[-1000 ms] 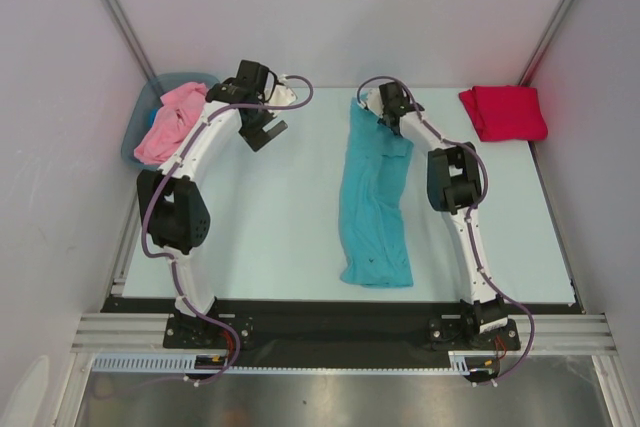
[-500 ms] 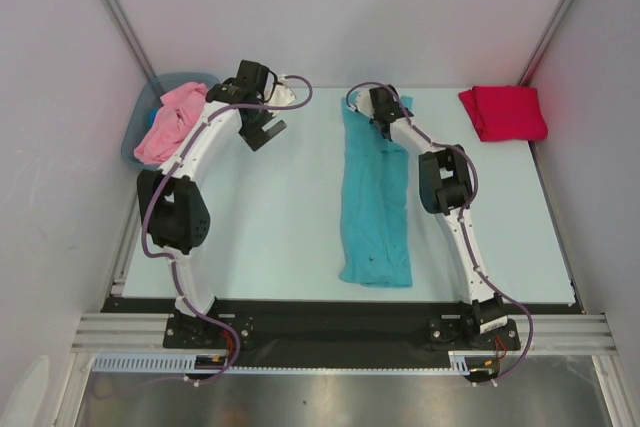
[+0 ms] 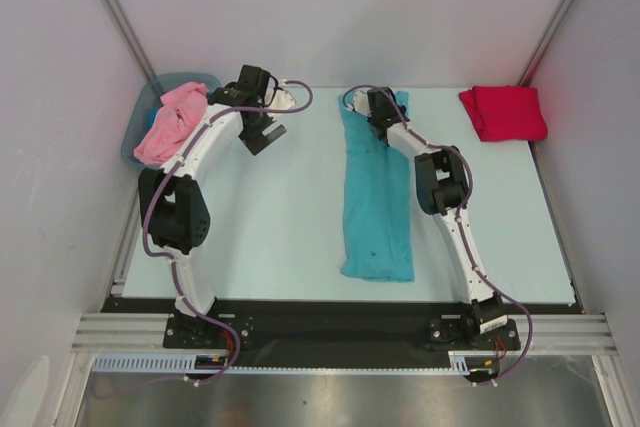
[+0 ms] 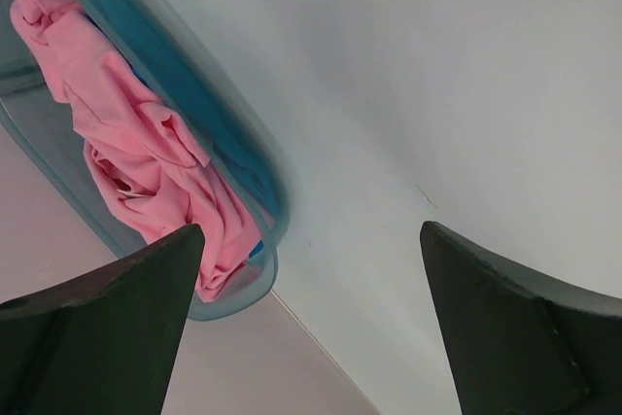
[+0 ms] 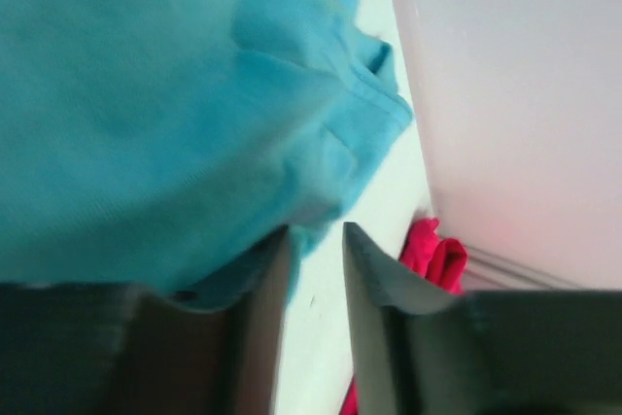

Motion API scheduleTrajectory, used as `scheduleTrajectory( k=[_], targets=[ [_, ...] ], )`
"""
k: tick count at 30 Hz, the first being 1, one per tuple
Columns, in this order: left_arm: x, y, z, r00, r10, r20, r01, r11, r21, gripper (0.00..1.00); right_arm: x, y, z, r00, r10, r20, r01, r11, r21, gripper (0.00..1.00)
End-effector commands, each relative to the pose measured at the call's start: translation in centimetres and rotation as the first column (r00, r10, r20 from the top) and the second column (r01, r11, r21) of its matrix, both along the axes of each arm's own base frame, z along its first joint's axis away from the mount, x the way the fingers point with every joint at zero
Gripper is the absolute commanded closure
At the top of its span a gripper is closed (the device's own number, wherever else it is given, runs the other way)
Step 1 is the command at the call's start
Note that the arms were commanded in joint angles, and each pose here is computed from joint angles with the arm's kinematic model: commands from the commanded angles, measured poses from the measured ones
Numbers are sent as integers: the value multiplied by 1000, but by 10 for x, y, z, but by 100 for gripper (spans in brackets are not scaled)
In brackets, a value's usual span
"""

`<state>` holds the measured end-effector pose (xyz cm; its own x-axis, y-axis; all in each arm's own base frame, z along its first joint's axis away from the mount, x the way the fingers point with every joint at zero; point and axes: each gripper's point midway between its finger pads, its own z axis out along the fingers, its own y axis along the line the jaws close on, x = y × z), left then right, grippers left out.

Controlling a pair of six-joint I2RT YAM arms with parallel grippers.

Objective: Fold and stack the t-shirts
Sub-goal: Fold the tshirt

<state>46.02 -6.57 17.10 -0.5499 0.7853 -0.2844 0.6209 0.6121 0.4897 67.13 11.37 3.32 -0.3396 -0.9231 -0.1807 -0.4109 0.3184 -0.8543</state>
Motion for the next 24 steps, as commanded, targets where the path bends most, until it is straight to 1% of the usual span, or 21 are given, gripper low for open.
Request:
scheduleTrajectory(
  k=[1,2,3,4,5,6,8,9,11,12,13,14,15,16,17,18,19,21,22,23,24],
  targets=[
    [-1,-1,20,998,10,59,-8,1000,-30,1,-21,19,14,997,44,-68,-37,994,108,63],
    [-1,-3,20,998,3,57,-1,999,-35,0,-27,20,25,996,44,-74,-35,992,124,47],
    [-3,-4,17,999,-4,47,6,999,-40,0,-33,22,53,997,48,-63,-39,989,145,41],
    [-4,-5,16,999,-9,45,11,999,-43,0,-38,21,65,998,38,-57,-28,985,170,36],
    [-5,-7,14,999,-17,40,19,999,-46,0,-44,19,73,997,31,-66,-19,984,178,28],
    [-7,-9,10,999,-27,31,29,999,-46,0,-54,17,98,997,30,-64,-17,980,199,27],
    [-8,-15,7,999,-46,29,47,997,-57,0,-66,12,115,997,16,-76,2,972,234,25],
    [-9,-18,4,998,-57,22,58,997,-60,0,-75,8,138,998,11,-62,4,969,248,25],
    [-11,-29,-1,997,-81,13,82,994,-77,0,-85,-1,150,998,-10,-63,26,966,258,24],
    [-12,-33,-2,996,-92,9,92,992,-87,0,-94,-7,144,996,-23,-89,45,967,251,24],
    [-12,-40,-4,995,-102,6,102,990,-98,0,-100,-17,161,997,-41,-72,59,960,273,24],
    [-16,-53,-6,991,-132,-3,131,983,-126,0,-108,-21,159,994,-56,-96,82,950,301,26],
    [-19,-61,-9,989,-144,-11,141,979,-144,0,-121,-23,150,986,-49,-159,100,939,330,28],
    [-22,-70,-11,987,-159,-17,154,974,-166,0,-131,-25,156,983,-44,-179,107,926,362,31],
    [-28,-87,-14,980,-197,-28,188,962,-197,0,-141,-31,151,974,-44,-221,129,913,387,41],
    [-34,-98,-20,977,-207,-47,192,955,-224,0,-161,-28,133,952,-20,-305,151,898,413,46],
    [-39,-106,-23,975,-217,-54,199,950,-239,0,-173,-26,140,948,7,-318,140,887,439,47],
    [-61,-136,-34,955,-280,-98,235,916,-325,0,-203,-17,128,906,80,-416,149,859,490,45],
    [-66,-145,-36,951,-295,-90,248,905,-347,0,-215,-14,123,884,110,-455,157,846,510,40],
    [-81,-155,-45,943,-315,-108,259,899,-353,0,-235,-7,124,845,174,-505,164,815,556,38],
    [-82,-163,-48,942,-324,-82,277,894,-351,0,-244,-4,123,828,189,-528,185,797,575,36]
  ],
)
